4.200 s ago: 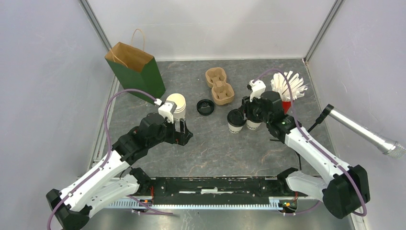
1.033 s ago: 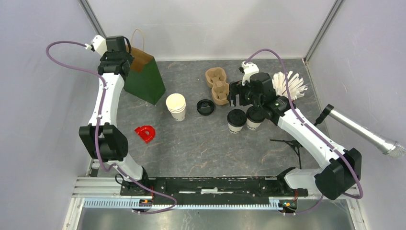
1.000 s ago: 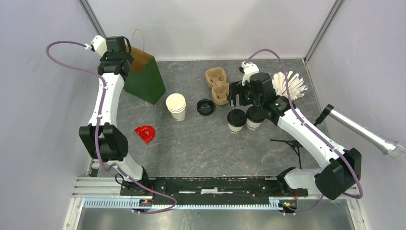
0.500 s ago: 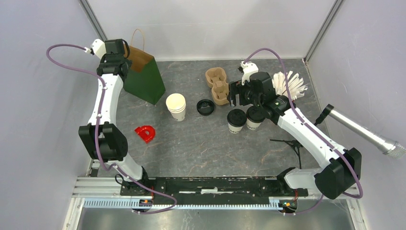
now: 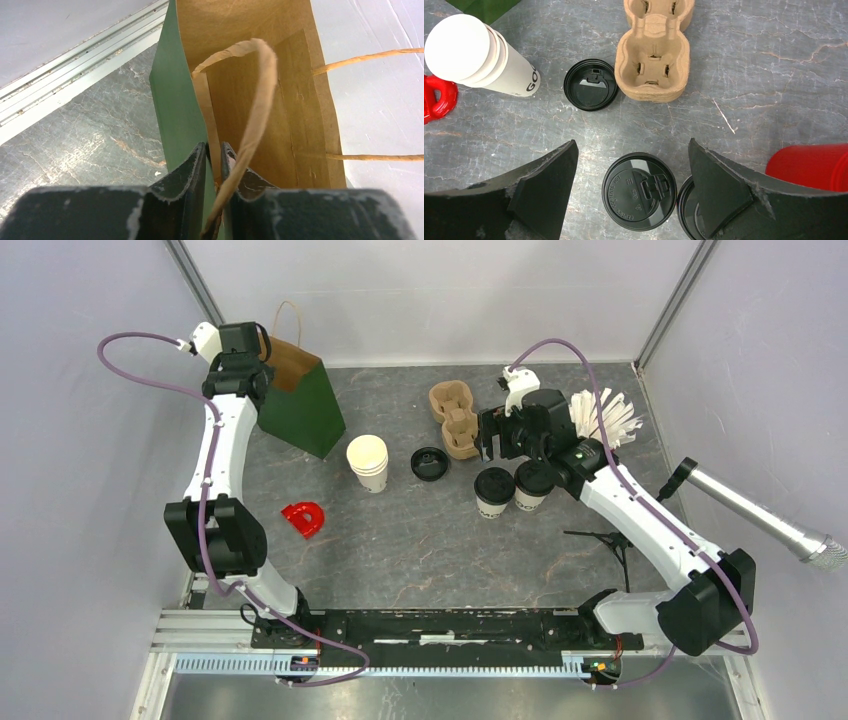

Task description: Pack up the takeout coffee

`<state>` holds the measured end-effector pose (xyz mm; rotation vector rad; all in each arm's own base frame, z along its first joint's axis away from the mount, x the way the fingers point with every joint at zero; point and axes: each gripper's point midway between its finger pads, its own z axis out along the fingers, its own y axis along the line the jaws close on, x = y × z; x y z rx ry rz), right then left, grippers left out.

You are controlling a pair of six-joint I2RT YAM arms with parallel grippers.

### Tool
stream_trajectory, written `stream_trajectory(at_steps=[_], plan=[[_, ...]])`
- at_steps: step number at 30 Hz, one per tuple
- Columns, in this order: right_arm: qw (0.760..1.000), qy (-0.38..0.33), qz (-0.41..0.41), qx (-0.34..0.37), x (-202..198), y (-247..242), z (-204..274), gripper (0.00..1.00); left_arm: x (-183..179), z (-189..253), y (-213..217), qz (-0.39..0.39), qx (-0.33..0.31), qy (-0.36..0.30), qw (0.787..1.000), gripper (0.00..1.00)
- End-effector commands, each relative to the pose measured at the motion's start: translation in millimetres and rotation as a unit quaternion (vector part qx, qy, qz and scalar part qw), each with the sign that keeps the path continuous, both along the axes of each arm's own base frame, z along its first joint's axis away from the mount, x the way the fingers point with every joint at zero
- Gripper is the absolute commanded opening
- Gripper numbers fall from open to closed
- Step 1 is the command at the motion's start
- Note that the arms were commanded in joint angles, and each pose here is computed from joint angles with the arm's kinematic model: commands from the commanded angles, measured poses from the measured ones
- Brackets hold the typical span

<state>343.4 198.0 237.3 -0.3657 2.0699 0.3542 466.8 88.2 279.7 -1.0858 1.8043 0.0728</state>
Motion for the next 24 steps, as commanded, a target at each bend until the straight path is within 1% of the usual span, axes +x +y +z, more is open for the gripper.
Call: stream_trajectory(at_steps=[1, 4, 5, 6, 15, 21, 24], plan=[[0.999, -0.033, -0.001, 0.013, 4.2, 2.0, 29.3, 0.88, -1.9, 8.0, 5.5, -0.009, 0.019, -0.001, 1.0, 0.19], [0.999, -0.033, -0.002, 0.015, 3.6, 1.9, 29.7, 0.88, -2.2, 16.0, 5.5, -0.013, 0.023, -0.008, 1.0, 0.07], [0.999, -0.033, -0.003, 0.016, 3.3, 1.7, 30.2, 0.88, -2.6, 19.3, 5.3, -0.015, 0.024, -0.011, 1.0, 0.03], [0.999, -0.033, -0.002, 0.017, 3.1, 2.0, 31.6, 0.88, -3.5, 25.1, 5.2, -0.017, 0.027, -0.017, 0.999, 0.02], [0.999, -0.045, 0.0, 0.026, 7.5, 6.3, 48.8, 0.88, -11.7, 92.5, 3.4, -0.046, 0.067, -0.067, 0.994, 0.02], [0.998, -0.053, 0.001, 0.031, 9.6, 7.9, 61.1, 0.88, -32.8, 137.7, -2.6, -0.074, 0.096, -0.095, 0.988, 0.02], [0.997, -0.058, 0.001, 0.041, 11.1, 10.5, 70.3, 0.88, -46.4, 153.4, -14.8, -0.103, 0.089, -0.11, 0.985, 0.02]])
